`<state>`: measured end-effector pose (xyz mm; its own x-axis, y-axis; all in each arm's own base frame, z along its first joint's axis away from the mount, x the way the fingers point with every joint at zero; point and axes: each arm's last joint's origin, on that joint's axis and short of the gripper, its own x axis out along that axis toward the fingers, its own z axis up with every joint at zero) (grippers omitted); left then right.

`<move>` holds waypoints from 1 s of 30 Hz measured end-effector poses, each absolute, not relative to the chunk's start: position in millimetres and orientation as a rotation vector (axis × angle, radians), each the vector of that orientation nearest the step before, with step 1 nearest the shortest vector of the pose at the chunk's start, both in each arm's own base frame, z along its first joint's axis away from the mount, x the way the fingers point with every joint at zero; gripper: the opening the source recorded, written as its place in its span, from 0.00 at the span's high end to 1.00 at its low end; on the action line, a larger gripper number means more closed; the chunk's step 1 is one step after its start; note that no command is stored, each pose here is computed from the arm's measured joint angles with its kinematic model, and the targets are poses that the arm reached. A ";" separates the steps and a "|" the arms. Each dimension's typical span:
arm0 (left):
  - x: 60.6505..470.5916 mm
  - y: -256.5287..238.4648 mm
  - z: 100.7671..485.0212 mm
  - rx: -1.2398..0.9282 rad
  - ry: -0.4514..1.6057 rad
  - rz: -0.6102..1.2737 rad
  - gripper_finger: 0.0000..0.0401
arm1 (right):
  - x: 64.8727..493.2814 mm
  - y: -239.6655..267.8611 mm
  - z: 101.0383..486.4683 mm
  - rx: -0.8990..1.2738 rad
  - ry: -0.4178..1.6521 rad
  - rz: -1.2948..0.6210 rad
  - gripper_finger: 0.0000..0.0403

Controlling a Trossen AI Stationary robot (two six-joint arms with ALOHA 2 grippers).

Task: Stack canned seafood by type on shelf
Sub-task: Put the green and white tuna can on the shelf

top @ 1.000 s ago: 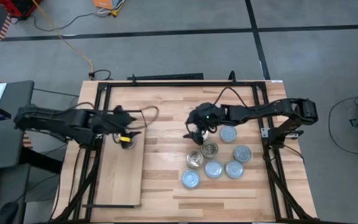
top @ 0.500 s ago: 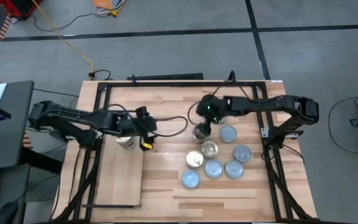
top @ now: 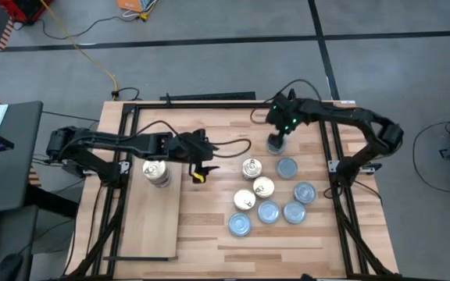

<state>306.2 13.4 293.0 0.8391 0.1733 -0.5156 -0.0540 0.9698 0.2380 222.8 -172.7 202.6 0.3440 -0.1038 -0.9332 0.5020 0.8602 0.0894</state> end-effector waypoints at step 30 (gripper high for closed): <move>308.6 23.6 296.5 0.313 0.505 0.149 0.28 | 173.0 -191.5 165.7 0.536 1.251 -0.578 0.36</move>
